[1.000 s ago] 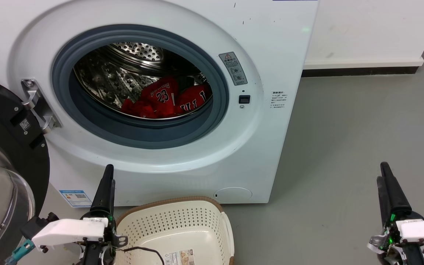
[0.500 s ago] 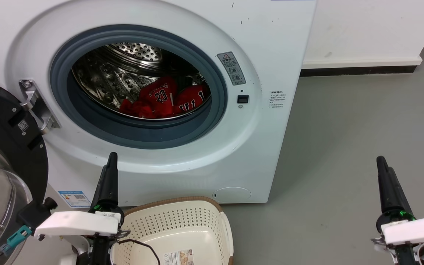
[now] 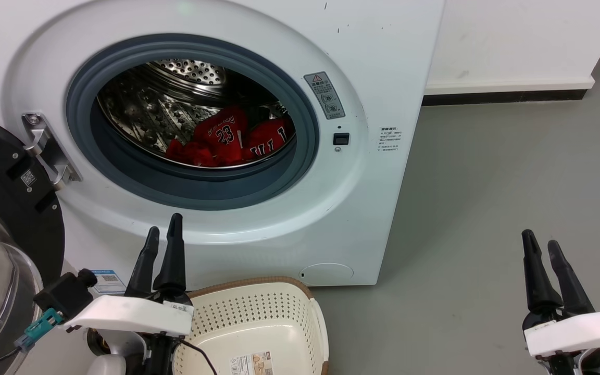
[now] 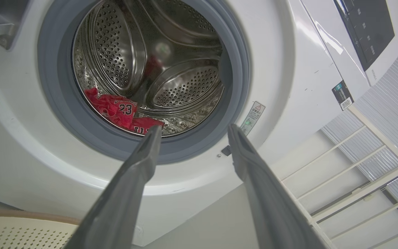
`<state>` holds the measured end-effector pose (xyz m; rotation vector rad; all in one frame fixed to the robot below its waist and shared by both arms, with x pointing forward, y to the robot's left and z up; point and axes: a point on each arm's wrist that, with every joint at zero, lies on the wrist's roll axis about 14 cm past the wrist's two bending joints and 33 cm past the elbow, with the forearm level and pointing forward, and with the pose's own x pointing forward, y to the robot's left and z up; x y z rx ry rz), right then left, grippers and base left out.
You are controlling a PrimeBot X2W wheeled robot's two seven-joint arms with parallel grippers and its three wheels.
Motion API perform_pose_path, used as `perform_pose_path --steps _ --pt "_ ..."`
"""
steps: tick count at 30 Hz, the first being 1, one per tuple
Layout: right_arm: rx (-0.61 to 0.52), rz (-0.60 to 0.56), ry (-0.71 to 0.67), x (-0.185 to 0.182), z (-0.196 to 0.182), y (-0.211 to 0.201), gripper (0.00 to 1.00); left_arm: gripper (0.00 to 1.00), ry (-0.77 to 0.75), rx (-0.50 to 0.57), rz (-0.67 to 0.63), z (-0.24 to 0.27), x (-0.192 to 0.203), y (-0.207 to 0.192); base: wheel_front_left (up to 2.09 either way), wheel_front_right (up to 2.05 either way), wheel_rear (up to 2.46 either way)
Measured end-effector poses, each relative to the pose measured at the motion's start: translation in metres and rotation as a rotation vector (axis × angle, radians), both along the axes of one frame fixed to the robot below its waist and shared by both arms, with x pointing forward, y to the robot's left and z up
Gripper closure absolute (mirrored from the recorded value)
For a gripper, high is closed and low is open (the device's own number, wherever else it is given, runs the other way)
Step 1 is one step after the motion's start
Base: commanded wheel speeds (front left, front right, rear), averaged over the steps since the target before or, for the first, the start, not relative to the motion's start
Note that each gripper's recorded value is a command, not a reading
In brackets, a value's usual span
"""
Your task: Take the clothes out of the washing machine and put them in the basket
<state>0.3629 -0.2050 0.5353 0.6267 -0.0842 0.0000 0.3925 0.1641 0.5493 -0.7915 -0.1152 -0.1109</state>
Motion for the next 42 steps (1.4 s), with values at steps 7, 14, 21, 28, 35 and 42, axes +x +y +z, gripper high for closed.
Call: perform_pose_path --steps 7,14,21,28,35,42 --pt "-0.107 -0.002 -0.005 0.000 0.003 0.001 0.00 0.00 -0.018 0.107 0.006 0.001 0.001 -0.003 0.00 0.00 0.00" --pt "-0.202 -0.004 -0.008 -0.002 0.006 0.002 0.00 0.00 -0.035 0.227 0.009 0.001 0.002 -0.007 0.00 0.00 0.00" --pt "-0.297 -0.004 -0.016 -0.004 0.010 0.003 0.00 0.00 -0.044 0.330 0.016 0.001 0.001 -0.009 0.00 0.00 0.00" --pt "-0.371 -0.008 -0.007 -0.008 0.009 0.003 0.00 0.00 -0.059 0.413 0.025 0.002 0.001 -0.010 0.00 0.00 0.00" --pt "-0.442 -0.010 -0.006 -0.009 0.011 0.003 0.00 0.00 -0.075 0.495 0.034 0.003 0.000 -0.010 0.00 0.00 0.00" --pt "-0.508 -0.010 0.003 -0.012 0.010 0.003 0.00 0.00 -0.084 0.569 0.049 0.002 -0.003 -0.009 0.00 0.00 0.00"
